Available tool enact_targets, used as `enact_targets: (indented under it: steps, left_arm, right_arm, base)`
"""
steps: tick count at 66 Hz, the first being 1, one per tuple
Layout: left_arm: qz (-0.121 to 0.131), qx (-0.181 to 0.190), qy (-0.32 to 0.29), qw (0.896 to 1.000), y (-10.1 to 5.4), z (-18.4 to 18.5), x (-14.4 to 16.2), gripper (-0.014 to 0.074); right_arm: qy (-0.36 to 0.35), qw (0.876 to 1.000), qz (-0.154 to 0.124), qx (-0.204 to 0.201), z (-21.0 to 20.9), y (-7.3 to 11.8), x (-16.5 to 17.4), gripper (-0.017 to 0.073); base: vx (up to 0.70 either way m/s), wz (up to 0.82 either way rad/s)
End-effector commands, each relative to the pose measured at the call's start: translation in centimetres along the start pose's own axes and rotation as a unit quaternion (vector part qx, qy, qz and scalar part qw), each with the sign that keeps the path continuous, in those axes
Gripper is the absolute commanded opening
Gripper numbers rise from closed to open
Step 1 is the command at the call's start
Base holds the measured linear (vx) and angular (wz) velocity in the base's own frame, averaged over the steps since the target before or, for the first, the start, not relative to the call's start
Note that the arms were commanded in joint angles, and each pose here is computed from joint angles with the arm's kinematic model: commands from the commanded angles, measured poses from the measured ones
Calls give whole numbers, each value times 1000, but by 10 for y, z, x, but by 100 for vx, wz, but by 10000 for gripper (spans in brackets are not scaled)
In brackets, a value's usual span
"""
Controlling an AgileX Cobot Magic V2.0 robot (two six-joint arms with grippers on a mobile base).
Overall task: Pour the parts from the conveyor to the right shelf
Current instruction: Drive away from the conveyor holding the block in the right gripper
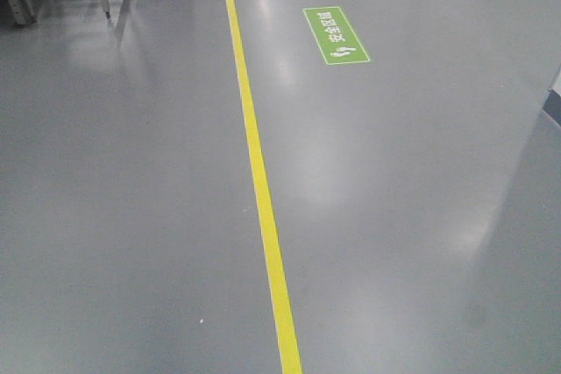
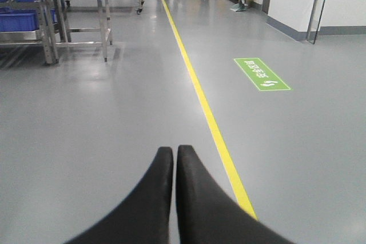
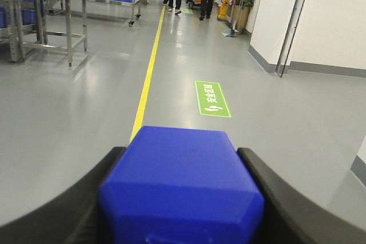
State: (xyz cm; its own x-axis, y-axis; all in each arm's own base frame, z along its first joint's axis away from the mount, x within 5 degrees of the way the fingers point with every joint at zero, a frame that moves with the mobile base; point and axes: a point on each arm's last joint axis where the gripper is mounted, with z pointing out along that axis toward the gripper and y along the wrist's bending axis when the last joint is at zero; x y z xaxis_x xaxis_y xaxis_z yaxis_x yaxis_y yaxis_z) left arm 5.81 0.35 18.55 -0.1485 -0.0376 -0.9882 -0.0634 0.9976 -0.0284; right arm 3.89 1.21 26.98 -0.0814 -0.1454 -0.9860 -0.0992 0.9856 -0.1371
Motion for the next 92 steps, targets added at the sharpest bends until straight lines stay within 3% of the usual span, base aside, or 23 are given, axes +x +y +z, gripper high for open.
enact_targets:
  steps: [1,43,92]
  left_arm:
    - [-8,3,-38,999,-1,-1,-12,-6]
    - [-8,3,-38,999,-1,-1,-12,-6]
    - [-8,3,-38,999,-1,-1,-12,-6]
  right_arm:
    - [-42,999,2,19,-2,-4,-14,-5]
    - [-41,999,2,19,-2,-4,-14,-5]
    - [-41,999,2,19,-2,-4,-14,-5]
  base:
    - [38,-13]
    - [44,-2]
    - [56,23]
